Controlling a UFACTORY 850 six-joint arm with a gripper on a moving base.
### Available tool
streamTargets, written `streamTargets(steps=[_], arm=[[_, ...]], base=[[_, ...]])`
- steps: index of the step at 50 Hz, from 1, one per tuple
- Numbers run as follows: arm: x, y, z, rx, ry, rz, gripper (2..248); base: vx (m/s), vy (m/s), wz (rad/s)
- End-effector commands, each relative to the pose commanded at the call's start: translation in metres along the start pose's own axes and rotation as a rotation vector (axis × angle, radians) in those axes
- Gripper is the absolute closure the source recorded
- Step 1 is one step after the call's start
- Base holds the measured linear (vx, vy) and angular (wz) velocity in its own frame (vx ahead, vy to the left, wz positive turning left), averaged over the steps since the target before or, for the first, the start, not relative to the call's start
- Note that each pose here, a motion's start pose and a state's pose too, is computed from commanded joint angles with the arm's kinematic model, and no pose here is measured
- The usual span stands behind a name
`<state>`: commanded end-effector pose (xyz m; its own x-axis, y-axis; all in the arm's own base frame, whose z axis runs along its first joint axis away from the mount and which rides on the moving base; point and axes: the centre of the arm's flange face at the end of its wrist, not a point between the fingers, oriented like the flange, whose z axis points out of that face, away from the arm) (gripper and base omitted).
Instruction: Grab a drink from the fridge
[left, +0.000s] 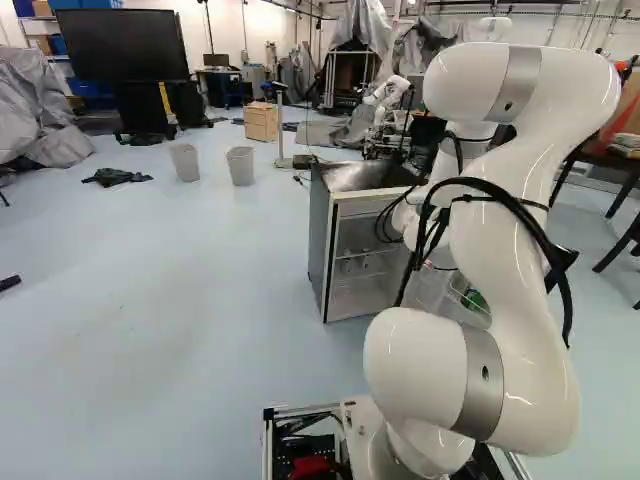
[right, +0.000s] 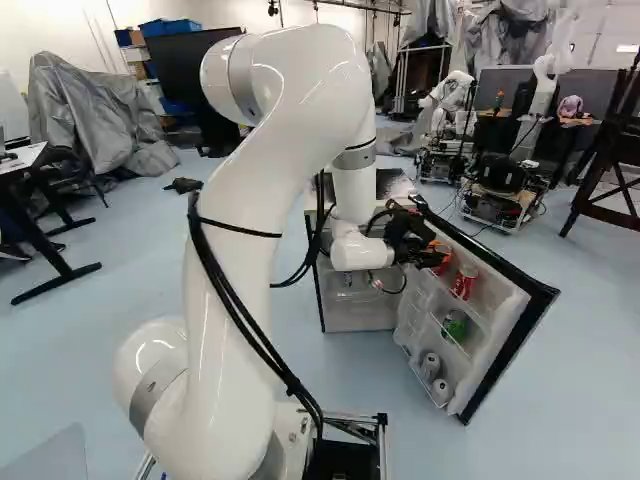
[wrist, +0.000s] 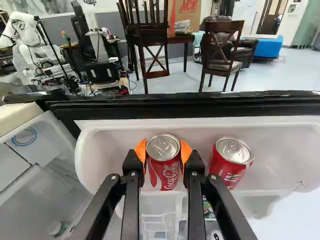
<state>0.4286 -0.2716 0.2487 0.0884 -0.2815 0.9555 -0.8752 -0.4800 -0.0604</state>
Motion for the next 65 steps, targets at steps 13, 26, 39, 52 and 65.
streamTargets(steps=[13, 26, 39, 52, 65], arm=[[0.002, 0.000, -0.010, 0.008, 0.032, -0.008, 160], [0.003, 0.003, -0.025, 0.018, 0.053, -0.018, 160], [0.004, 0.006, -0.041, 0.030, 0.076, -0.029, 160], [0.005, 0.008, -0.057, 0.042, 0.103, -0.039, 160], [0.007, 0.011, -0.073, 0.057, 0.132, -0.050, 160]], base=[[0.000, 0.000, 0.000], [0.000, 0.000, 0.000], [0.000, 0.000, 0.000], [0.000, 0.000, 0.000], [0.000, 0.000, 0.000]])
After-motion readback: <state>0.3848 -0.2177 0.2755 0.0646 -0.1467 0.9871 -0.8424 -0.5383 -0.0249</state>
